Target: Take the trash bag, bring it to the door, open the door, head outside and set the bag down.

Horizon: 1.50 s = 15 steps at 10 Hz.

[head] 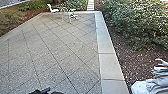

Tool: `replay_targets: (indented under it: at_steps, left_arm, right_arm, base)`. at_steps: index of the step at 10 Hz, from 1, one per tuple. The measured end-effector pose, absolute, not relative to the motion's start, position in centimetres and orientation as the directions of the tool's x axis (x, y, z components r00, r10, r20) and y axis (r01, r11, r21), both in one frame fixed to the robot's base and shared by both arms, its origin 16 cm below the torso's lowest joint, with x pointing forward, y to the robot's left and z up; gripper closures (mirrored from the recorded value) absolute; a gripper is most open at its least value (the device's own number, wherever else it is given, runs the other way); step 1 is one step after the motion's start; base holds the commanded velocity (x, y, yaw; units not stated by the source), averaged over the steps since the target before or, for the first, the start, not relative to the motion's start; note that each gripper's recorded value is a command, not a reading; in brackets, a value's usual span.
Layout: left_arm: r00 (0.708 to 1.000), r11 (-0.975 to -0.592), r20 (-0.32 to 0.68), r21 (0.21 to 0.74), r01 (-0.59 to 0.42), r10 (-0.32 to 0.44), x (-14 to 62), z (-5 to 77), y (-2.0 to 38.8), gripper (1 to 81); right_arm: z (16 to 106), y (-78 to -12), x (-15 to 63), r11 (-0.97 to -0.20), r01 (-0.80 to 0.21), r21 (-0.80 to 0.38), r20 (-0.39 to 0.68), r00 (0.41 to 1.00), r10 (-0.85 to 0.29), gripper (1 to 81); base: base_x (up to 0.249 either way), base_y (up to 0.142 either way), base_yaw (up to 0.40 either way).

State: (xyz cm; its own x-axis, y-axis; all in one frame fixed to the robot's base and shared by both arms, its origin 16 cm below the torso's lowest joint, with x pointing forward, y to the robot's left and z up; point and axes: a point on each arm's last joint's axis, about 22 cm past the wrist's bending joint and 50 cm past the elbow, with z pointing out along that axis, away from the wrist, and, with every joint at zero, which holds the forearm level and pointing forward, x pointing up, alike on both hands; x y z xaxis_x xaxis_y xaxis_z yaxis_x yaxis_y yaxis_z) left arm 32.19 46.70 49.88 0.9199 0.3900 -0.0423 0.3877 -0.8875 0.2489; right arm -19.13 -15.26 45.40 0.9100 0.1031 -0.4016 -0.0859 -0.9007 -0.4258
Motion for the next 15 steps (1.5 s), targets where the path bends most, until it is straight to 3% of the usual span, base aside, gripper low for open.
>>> replay_targets:
  at_steps: [4, 9, 12, 15]
  left_arm:
    - [0.927, -0.891, -0.11, 0.255, 0.376, 0.359, 26.0, 49.0, 44.7, 1.0]
    - [0.975, -0.928, -0.188, 0.326, 0.178, 0.121, 9.1, 44.8, 32.9, 1.0]
    - [0.99, -0.929, -0.131, 0.37, -0.007, -0.06, 4.6, 43.8, 26.9, 1.0]
    - [0.986, -0.921, -0.037, 0.366, -0.135, -0.16, 2.4, 43.0, 22.5, 1.0]
  right_arm:
    - [45.0, -15.0, -17.5, -0.9, -0.074, -0.429, -0.357, 0.929, 0.094, 1.0]
    - [43.9, -15.6, -12.5, -0.906, -0.042, -0.42, -0.21, 0.976, 0.052, 1.0]
    - [43.6, -15.9, -10.2, -0.909, -0.057, -0.413, -0.124, 0.992, -0.007, 1.0]
    - [43.5, -15.9, -8.8, -0.907, -0.071, -0.415, -0.055, 0.997, -0.053, 1.0]
  base:
    - [0.0, 0.0, 0.0]
    - [0.0, 0.0, 0.0]
    - [0.0, 0.0, 0.0]
    - [0.0, 0.0, 0.0]
